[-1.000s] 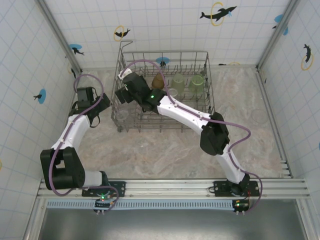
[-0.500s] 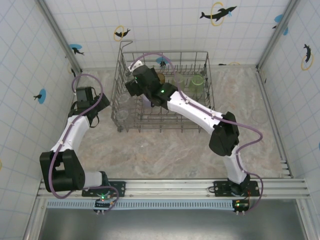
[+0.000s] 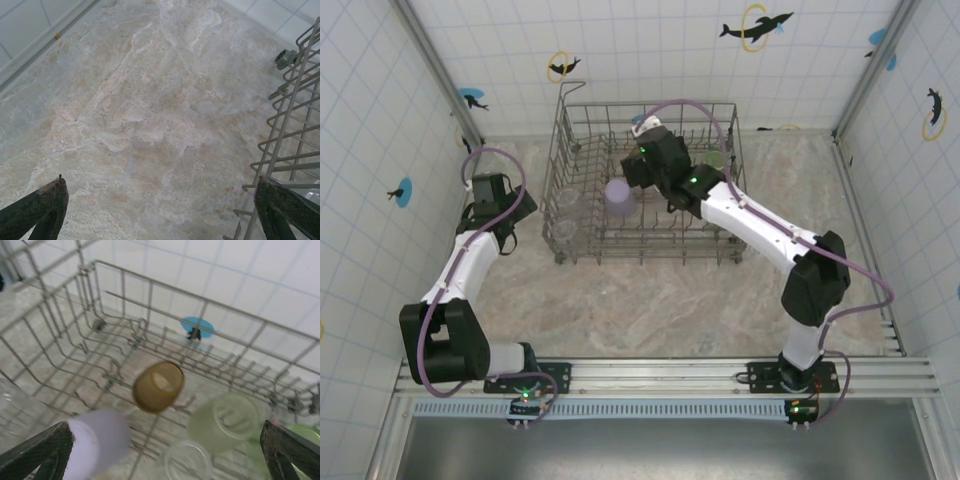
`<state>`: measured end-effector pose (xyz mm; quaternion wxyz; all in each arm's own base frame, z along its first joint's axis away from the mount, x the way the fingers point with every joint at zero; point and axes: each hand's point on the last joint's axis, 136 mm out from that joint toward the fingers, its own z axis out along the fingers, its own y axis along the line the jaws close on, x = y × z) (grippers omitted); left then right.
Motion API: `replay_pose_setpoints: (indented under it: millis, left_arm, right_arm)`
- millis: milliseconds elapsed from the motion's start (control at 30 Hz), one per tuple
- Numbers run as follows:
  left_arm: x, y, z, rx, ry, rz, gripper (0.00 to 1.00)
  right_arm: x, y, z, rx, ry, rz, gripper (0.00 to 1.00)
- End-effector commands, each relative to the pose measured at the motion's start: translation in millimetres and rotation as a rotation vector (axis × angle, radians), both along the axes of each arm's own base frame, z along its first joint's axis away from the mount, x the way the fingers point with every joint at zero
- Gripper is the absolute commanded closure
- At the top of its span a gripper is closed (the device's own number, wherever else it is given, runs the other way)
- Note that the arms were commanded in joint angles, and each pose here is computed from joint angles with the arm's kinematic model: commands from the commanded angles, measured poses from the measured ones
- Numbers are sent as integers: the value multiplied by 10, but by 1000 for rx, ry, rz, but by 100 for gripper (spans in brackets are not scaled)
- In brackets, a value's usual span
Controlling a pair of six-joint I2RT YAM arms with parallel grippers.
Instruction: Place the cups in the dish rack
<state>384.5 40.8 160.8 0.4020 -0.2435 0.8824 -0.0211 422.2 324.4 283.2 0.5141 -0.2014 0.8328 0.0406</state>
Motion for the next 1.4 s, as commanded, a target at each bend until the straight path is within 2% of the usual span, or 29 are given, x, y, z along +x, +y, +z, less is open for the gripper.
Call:
replay_pose_setpoints:
  millis: [0,300,633,867,1100,1367]
  left_arm:
    - [-21,58,-31,23,12,19,2]
    - [-8,23,-52,8,17,3,2]
    - [-12,30,-24,13,12,5,2]
    - [-18,56,-13,28,18,11,2]
    - [-39,141,-31,61,36,43,2]
    - [-87,353,-140,132,78,123,2]
  right_arm:
    - [-27,-334,247,92,-40,-65,0]
    - [-59,-1153,157,158,-16,-206,0]
    - [-125,-1866,-50,172,30,-353,0]
    - [-210,-2649,-317,174,113,-572,0]
    - [-432,-3336,-575,190,165,-765,0]
    - [-765,-3852,-832,185,242,-910,0]
